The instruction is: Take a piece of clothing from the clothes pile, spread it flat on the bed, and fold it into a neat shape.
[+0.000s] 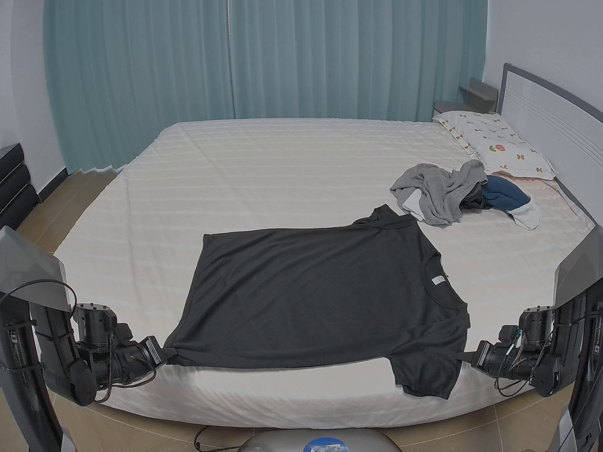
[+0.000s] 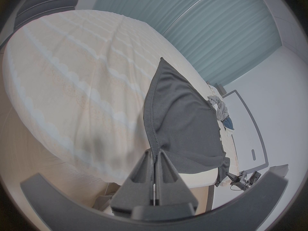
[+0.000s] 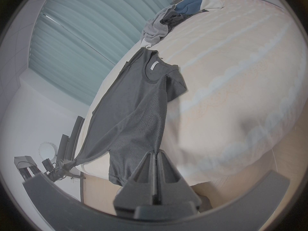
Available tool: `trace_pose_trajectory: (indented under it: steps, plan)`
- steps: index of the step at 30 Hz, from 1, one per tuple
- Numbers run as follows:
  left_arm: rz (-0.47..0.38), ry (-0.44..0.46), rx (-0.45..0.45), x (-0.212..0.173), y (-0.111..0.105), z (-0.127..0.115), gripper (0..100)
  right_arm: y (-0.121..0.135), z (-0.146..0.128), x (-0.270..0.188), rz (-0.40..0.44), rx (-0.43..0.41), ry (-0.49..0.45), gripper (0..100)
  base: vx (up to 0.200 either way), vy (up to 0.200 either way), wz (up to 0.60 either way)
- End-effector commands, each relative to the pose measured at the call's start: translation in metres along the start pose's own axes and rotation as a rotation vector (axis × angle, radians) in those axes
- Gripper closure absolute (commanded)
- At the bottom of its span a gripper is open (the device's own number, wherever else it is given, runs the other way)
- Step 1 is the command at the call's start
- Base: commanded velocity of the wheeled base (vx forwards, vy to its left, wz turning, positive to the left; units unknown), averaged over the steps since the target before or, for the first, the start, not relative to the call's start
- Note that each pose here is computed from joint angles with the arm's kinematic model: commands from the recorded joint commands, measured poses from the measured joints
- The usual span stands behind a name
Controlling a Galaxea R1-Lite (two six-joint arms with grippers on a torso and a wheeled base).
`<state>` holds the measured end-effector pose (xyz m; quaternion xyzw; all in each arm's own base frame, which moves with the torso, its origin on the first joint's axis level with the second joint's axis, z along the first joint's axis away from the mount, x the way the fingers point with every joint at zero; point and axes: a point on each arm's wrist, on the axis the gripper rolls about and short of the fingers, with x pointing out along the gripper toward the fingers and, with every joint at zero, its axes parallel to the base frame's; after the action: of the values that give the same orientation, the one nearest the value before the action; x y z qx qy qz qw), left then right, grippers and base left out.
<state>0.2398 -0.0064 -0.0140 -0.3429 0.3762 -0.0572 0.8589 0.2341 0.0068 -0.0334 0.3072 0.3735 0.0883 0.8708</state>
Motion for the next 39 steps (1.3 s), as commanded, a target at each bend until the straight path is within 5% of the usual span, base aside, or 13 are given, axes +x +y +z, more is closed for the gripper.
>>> trace_pose_trajectory:
  steps: [1,6,21,39]
  plan:
    - [0.002,0.002,0.002,0.000,0.000,0.000,100,0.007,0.000,-0.001,0.023,-0.043,-0.007,100,0.000,0.000,0.00]
    - [0.003,-0.007,0.005,-0.001,-0.001,0.001,100,0.006,-0.005,-0.012,0.003,-0.080,0.011,100,0.000,0.000,0.00]
    - [0.024,-0.034,0.025,-0.007,-0.003,0.001,100,-0.003,-0.007,-0.036,-0.112,0.010,0.043,100,0.000,0.000,0.00]
    - [0.123,0.041,0.203,-0.020,0.004,-0.021,100,-0.001,-0.018,-0.058,-0.180,-0.081,0.186,100,0.000,0.000,0.00]
